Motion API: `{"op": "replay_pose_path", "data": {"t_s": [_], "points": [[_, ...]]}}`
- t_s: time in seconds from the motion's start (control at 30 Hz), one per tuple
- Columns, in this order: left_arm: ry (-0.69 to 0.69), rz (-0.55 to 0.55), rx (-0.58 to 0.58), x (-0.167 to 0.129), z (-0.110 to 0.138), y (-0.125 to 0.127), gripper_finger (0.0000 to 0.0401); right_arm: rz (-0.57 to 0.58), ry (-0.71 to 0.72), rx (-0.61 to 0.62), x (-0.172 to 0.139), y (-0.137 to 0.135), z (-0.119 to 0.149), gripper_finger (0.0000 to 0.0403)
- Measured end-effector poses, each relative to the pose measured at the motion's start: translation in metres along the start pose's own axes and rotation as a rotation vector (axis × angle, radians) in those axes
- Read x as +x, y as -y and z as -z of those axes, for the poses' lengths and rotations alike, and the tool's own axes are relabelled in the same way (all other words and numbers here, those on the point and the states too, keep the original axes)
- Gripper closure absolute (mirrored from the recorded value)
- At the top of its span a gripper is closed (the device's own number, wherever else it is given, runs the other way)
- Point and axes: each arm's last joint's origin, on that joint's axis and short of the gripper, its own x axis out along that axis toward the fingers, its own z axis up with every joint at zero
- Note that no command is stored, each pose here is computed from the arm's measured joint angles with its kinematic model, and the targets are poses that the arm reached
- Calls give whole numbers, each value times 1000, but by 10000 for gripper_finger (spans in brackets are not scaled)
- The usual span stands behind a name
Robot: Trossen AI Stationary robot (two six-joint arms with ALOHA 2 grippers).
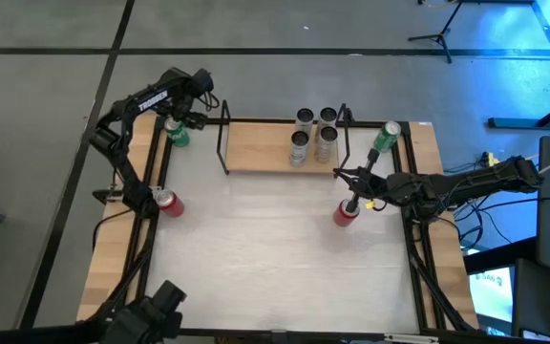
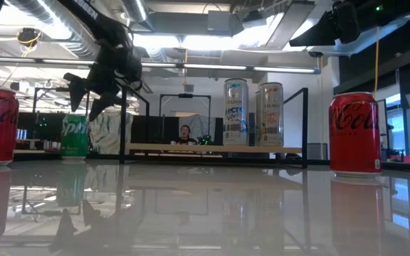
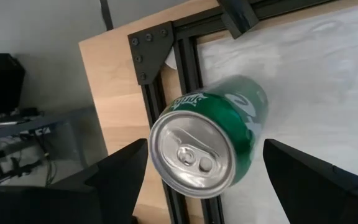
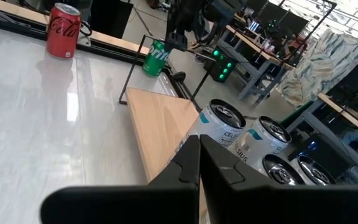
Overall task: Place canned beverage on shelf
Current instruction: Put the left green soda can on the shelf
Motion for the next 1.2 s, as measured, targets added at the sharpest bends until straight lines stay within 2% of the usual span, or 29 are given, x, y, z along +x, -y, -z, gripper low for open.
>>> {"op": "replay_pose_path", "data": {"t_s": [0.27, 0.57, 0.93, 1.2], "points": [[-25, -19, 16, 7, -2, 4, 91, 0, -1, 0, 0, 0, 0, 398], [-70, 85, 95, 6, 0, 7, 91, -23, 6, 0, 0, -1, 0, 398], [-116, 121, 162, 2, 7, 10, 91, -43, 14, 0, 0, -1, 0, 398], [-48, 127, 158, -17, 17, 5, 91, -42, 16, 1, 0, -1, -1, 398]]}}
